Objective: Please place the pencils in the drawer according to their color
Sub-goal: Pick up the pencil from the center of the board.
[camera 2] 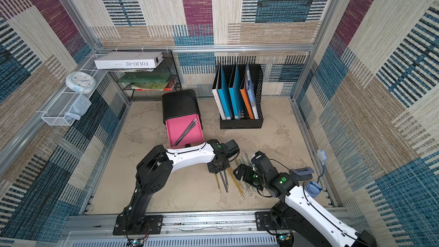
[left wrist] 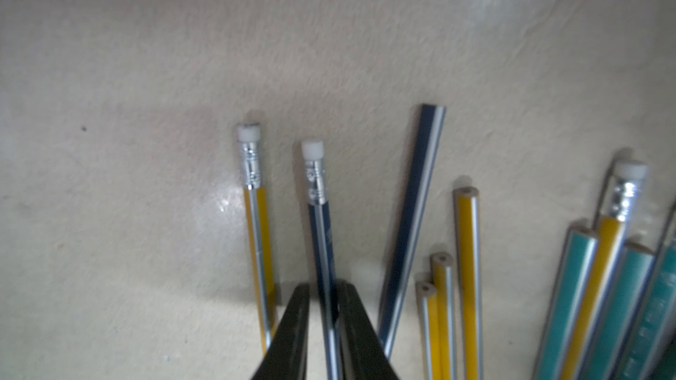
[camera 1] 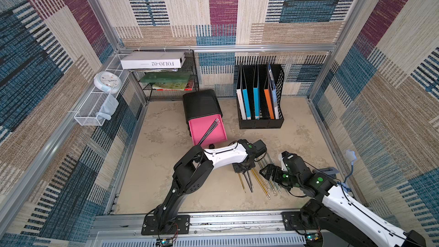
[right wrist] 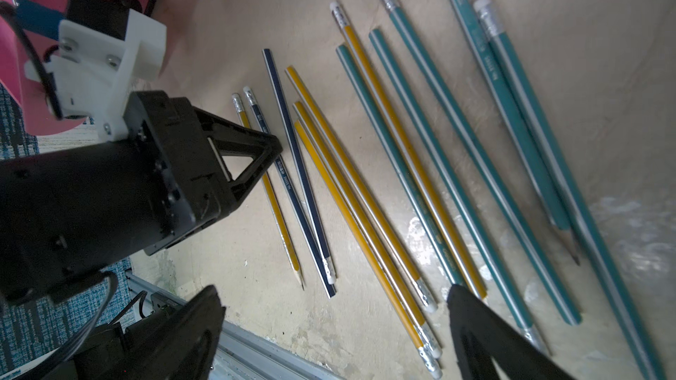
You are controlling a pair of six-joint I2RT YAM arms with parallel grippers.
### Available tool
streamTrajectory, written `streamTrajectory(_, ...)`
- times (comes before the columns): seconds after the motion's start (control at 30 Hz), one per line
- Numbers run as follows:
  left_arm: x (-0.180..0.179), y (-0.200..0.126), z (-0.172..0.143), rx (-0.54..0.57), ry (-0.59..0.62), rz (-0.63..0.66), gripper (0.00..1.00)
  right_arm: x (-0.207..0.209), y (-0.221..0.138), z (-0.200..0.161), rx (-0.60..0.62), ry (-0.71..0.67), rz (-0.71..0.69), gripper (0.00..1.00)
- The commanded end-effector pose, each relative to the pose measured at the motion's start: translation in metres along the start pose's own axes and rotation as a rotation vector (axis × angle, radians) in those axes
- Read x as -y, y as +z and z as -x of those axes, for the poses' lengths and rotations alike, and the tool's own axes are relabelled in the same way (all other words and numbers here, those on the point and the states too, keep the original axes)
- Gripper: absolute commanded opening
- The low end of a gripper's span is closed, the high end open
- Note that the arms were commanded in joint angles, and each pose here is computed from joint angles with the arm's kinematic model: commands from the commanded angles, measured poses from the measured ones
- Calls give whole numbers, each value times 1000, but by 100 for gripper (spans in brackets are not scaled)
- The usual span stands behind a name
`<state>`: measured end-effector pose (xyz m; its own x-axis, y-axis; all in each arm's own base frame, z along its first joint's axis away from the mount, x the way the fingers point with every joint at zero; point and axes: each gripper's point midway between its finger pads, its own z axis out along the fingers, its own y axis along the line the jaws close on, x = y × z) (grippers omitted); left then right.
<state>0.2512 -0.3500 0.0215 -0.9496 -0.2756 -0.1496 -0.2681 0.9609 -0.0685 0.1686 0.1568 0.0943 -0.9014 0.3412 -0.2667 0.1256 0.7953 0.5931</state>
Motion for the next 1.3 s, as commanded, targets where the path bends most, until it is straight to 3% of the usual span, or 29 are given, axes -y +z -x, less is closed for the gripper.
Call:
streamTrajectory(0.0,-6,5,-3,-14,7,26,17,0,-3,3,12,3,-6,99)
streamTrajectory(0.43,-7,8,-3,-21,13,25,0,-4,-6,4,18,6,4,99)
streamTrajectory(0.6,0,0,1,-11,32,-2,0,-5,-6,5,20,6,8,99)
streamTrajectory(1.0,19,-57,21,63,112,-120,0,-8,-5,5,19,13,22,99)
streamTrajectory(1.27,2,-101,34,137,254,-159,0,-14,-6,7,24,23,48,99)
